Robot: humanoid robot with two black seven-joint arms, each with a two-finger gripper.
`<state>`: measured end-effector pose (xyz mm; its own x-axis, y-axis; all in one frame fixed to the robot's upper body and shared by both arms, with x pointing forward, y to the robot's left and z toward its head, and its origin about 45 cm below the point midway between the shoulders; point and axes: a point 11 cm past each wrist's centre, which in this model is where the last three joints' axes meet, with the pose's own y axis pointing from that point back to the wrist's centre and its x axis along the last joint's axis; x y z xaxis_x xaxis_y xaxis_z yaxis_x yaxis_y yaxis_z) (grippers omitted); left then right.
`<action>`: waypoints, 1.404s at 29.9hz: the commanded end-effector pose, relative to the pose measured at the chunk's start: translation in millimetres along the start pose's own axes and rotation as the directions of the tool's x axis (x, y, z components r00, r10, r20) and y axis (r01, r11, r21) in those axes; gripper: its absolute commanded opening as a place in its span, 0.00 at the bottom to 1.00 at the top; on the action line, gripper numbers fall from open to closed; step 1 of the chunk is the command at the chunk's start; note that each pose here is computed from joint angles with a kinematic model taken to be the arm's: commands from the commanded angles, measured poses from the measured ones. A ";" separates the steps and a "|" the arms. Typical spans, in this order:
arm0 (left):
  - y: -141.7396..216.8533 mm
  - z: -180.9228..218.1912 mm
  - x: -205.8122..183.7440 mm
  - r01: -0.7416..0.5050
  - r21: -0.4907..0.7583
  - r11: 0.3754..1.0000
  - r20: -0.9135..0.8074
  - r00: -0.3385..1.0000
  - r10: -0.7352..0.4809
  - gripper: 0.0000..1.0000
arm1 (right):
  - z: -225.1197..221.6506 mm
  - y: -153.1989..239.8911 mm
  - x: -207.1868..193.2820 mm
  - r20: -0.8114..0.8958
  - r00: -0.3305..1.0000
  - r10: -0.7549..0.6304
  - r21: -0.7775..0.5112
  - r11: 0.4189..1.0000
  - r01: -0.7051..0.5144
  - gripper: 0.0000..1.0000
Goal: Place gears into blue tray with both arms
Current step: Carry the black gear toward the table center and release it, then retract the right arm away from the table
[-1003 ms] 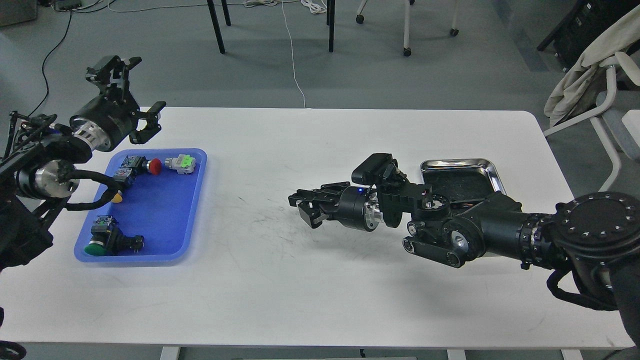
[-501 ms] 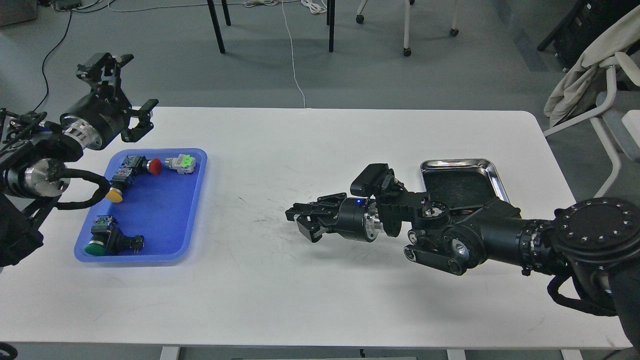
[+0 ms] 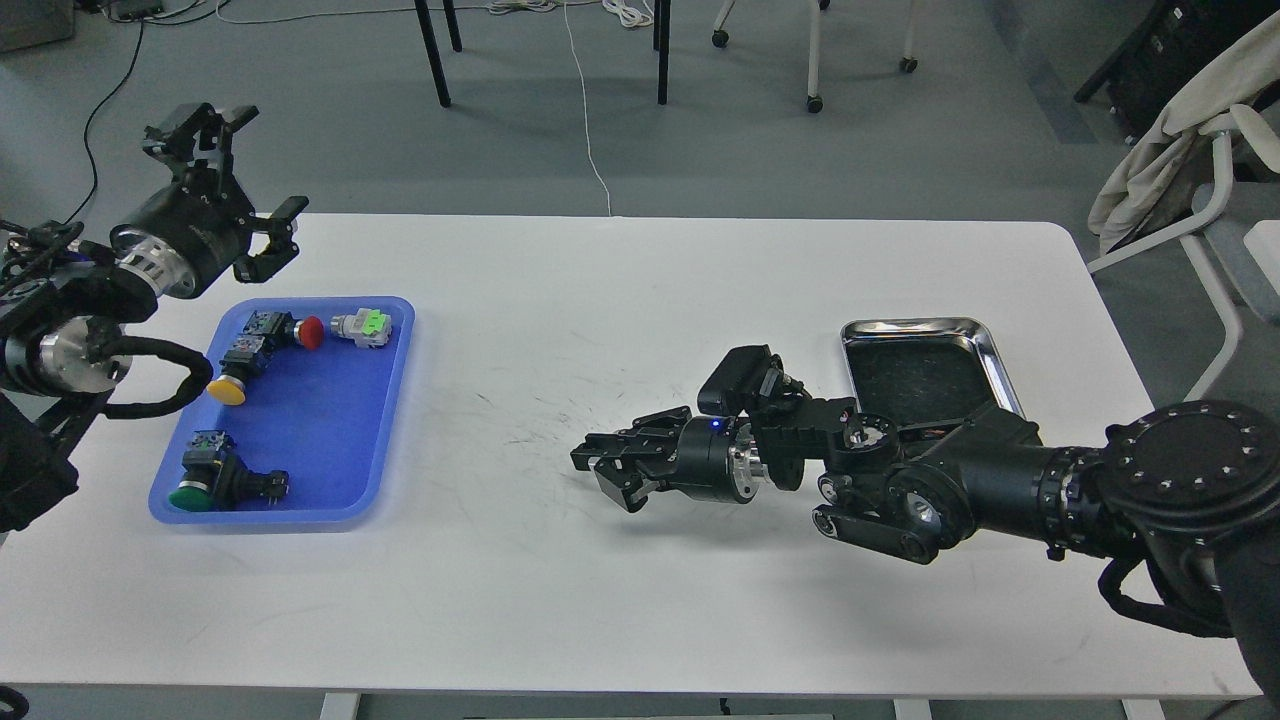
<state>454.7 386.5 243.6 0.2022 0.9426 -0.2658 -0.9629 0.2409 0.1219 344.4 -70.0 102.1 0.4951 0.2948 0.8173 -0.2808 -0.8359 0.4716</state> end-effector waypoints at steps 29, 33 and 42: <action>5.3 3.0 8.5 -0.016 0.001 1.000 0.011 1.000 0.016 0.99 | 3.4 -2.1 18.2 0.049 0.995 0.091 -0.021 0.996 -0.090 0.74; 7.9 6.7 3.2 0.033 -0.001 0.999 0.019 0.999 -0.033 0.99 | 3.8 -3.9 46.7 0.093 0.976 0.195 -0.032 0.981 -0.193 0.79; 11.9 -0.3 -13.3 0.131 0.055 0.990 0.072 0.988 -0.135 0.99 | 20.6 13.9 114.3 0.233 0.866 0.443 -0.110 0.896 -0.429 0.81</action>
<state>442.4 379.9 247.3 0.3153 0.9214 -0.2274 -0.9264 0.3508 0.1368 396.5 -45.0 176.9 0.4942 -0.1106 0.8623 -0.4850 -0.8583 0.1679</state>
